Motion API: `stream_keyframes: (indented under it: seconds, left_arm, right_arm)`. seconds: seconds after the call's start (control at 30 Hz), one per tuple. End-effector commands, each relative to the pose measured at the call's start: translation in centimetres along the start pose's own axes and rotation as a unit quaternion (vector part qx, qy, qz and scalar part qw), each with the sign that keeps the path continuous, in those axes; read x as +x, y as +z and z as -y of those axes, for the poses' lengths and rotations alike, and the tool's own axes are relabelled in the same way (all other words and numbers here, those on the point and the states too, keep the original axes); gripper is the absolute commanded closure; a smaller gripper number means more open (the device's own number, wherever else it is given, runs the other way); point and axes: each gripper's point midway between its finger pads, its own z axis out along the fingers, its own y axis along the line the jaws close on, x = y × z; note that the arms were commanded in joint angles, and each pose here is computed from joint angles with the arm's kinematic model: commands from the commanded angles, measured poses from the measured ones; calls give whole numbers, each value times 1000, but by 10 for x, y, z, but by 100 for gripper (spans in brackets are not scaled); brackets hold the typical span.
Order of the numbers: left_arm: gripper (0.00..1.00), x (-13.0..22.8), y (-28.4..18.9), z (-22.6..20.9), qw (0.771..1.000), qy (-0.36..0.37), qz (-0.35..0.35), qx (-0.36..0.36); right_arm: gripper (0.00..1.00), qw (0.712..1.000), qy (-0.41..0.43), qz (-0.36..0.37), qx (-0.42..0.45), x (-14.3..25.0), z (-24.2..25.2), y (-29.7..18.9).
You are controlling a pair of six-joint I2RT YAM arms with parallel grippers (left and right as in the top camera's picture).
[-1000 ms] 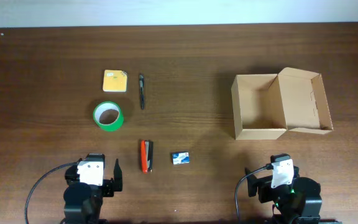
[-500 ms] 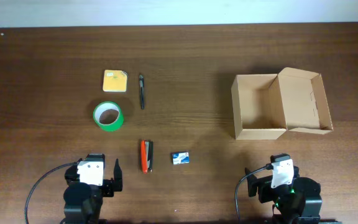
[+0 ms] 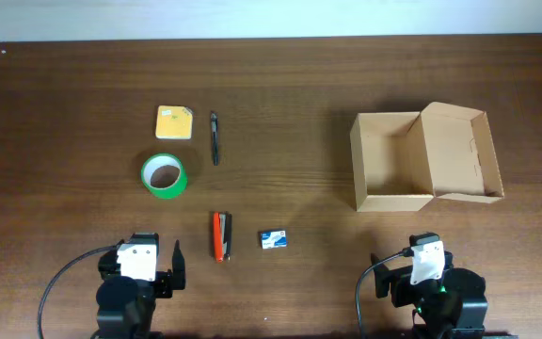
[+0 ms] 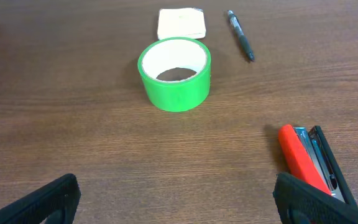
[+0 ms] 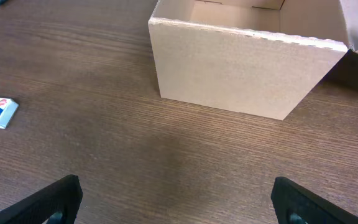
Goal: Pack container
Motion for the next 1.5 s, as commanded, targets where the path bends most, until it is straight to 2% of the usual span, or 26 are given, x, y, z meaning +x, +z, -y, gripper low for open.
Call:
stream_keyframes:
  seconds: [0.0,0.53,0.7,0.87,1.1,1.3,1.47]
  left_arm:
    - [0,0,1,-4,1000,-5,4,-11]
    - [0,0,1,-4,1000,-5,4,-11]
    - [0,0,1,-4,1000,-5,4,-11]
    - [0,0,1,-4,1000,-5,4,-11]
    - [0,0,1,-4,1000,-5,4,-11]
    - [0,0,1,-4,1000,-5,4,-11]
    - [0,0,1,-4,1000,-5,4,-11]
  right_arm:
    - [1,1000,6,4,10,0,4,1]
    - [1,1000,6,6,10,-1,4,1]
    - [1,1000,20,4,10,-13,4,-6]
    - [1,999,34,-11,-1,-58,1,-25]
    - [1,997,44,-52,-24,-151,1,-35]
    - [1,990,62,-118,-49,-204,6,-8]
    - [1,975,71,-199,-65,-212,6,37]
